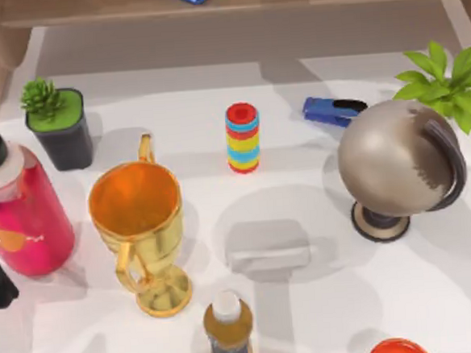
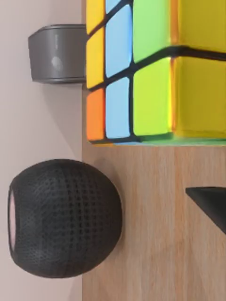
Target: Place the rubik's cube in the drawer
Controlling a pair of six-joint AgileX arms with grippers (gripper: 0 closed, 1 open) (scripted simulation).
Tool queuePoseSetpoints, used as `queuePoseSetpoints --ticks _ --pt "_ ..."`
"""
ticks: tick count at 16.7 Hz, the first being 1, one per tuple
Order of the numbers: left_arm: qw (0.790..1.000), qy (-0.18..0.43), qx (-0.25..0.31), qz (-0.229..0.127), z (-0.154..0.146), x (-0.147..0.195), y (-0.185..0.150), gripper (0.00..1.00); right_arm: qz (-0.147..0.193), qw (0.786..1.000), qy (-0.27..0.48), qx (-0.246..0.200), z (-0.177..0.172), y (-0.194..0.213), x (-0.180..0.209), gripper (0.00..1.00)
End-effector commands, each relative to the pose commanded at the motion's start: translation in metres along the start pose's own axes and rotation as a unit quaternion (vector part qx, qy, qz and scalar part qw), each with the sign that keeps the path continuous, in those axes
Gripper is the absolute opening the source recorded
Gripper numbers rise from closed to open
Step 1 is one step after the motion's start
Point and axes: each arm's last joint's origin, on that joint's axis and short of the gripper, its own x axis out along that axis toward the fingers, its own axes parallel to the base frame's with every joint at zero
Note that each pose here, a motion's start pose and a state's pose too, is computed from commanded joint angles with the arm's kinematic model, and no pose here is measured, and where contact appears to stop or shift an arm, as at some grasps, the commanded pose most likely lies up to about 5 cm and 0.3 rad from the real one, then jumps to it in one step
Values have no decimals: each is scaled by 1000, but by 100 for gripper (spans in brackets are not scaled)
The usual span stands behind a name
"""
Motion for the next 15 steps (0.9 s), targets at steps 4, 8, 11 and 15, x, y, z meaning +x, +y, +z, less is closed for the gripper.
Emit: queuePoseSetpoints --ticks 4,8,11,15 --pt "1000 0 0 0 0 0 0 100 0 1000 0 0 0 0 0 55" --pt "1000 0 0 0 0 0 0 100 0 1000 0 0 0 0 0 25" --pt "1000 0 0 0 0 0 0 100 0 1000 0 0 0 0 0 2" --pt "1000 0 0 0 0 0 0 100 0 1000 0 0 0 0 0 0"
